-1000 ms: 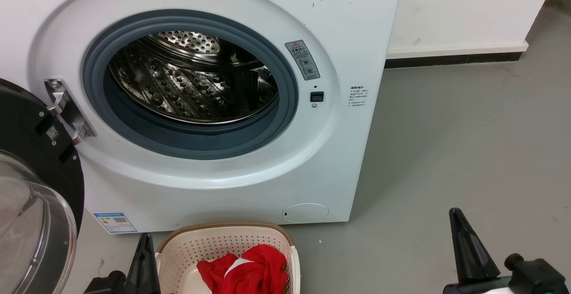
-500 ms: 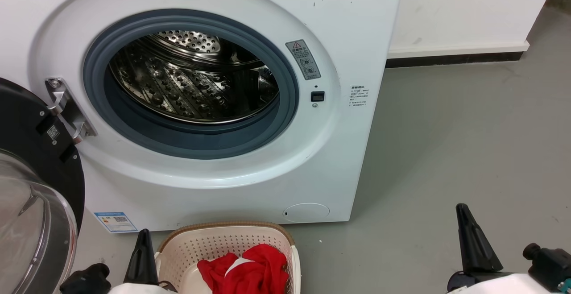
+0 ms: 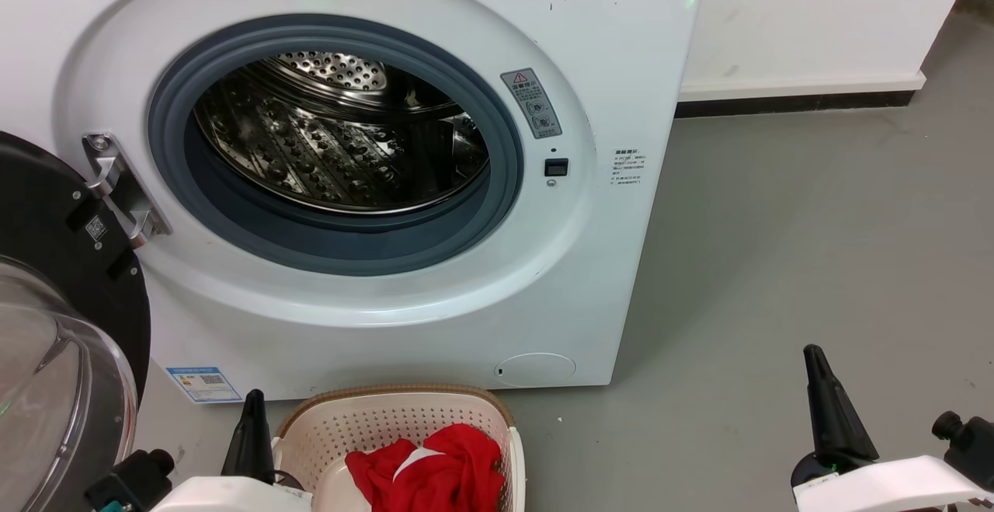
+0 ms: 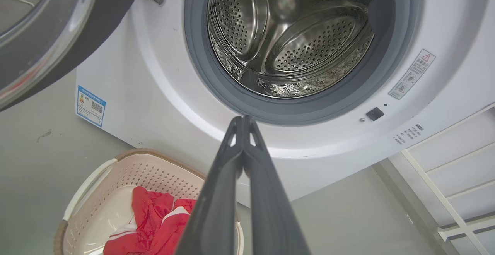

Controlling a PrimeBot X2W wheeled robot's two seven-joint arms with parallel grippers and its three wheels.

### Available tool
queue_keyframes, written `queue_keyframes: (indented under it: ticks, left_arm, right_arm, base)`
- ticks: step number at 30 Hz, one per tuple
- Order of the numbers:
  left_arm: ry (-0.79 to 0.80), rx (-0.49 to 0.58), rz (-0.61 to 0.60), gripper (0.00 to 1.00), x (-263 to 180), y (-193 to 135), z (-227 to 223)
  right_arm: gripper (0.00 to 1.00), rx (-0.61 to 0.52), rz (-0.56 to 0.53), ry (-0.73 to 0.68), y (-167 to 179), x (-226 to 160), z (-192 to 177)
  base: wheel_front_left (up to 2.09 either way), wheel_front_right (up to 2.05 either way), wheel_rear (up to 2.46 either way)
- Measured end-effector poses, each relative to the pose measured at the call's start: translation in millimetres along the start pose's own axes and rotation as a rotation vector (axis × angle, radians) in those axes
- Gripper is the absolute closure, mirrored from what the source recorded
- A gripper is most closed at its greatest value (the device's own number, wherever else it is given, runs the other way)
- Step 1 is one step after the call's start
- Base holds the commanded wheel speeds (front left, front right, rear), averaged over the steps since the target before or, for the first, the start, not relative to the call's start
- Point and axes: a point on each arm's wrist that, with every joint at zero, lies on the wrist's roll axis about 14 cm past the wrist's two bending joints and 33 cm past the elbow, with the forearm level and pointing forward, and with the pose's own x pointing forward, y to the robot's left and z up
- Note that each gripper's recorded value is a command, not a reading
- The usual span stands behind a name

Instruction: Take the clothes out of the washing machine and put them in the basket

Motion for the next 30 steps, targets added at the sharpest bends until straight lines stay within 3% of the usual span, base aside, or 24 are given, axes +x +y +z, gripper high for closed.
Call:
queue_keyframes:
  ticks: [30]
  left_arm:
    - [0.041, -0.397, -0.018, 1.0, 14.0, -4.6, 1.8]
  right_arm:
    - [1.0, 0.386, -0.056, 0.022, -12.4, 16.5, -1.1]
  base:
    - [0.0, 0.0, 0.0]
